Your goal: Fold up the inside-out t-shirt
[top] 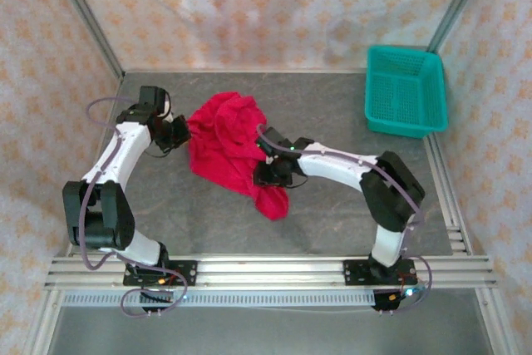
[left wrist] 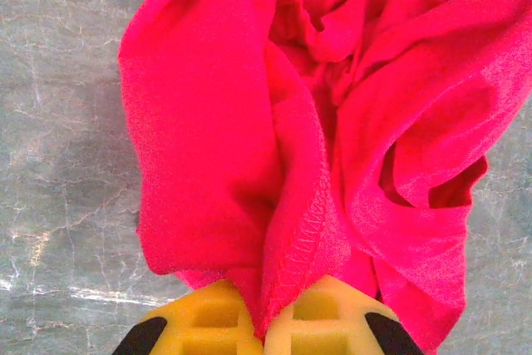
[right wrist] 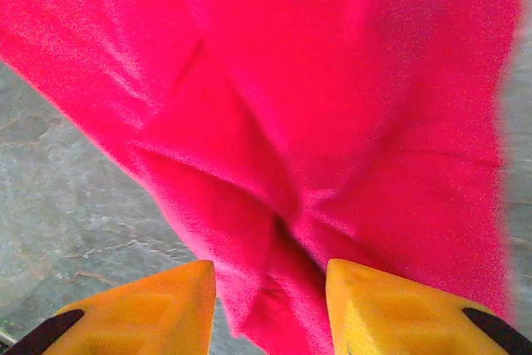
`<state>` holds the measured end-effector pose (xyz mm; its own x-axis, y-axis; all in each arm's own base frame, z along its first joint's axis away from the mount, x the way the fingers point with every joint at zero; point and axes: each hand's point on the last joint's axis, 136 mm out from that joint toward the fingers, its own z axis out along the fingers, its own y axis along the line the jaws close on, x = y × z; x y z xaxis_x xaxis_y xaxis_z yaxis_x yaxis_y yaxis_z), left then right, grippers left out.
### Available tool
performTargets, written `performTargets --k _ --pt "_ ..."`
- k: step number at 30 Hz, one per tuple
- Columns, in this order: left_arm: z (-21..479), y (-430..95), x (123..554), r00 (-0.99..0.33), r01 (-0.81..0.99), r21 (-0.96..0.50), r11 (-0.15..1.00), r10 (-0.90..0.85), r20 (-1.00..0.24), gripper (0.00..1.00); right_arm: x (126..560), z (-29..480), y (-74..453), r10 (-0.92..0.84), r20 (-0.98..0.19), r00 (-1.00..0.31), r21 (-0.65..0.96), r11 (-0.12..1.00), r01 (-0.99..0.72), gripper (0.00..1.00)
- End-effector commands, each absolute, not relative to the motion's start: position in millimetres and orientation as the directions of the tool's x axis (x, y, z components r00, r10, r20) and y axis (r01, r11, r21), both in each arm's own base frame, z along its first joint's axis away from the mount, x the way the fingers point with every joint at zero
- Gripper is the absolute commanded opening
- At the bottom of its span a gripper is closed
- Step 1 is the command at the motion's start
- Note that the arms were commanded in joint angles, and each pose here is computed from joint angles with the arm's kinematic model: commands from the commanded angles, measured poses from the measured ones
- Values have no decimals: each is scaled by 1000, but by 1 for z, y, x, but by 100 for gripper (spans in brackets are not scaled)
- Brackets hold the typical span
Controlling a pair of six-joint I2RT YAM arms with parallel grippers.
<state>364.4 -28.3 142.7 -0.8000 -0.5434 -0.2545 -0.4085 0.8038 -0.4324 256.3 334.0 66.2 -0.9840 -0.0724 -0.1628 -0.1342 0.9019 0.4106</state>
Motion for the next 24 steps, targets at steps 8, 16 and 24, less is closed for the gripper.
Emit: performTargets --k 8,16,24 --pt "134 -32 361 -804 -407 -447 797 -544 -239 0 252 52 366 -35 -137 -990 444 891 -93 40" --pt "131 -32 359 -804 -409 -444 797 -545 -237 0 242 43 368 -12 -108 -994 445 893 -59 43" --pt "132 -30 356 -806 -412 -429 804 -541 -239 0 253 57 361 19 -157 -987 406 913 -47 6"
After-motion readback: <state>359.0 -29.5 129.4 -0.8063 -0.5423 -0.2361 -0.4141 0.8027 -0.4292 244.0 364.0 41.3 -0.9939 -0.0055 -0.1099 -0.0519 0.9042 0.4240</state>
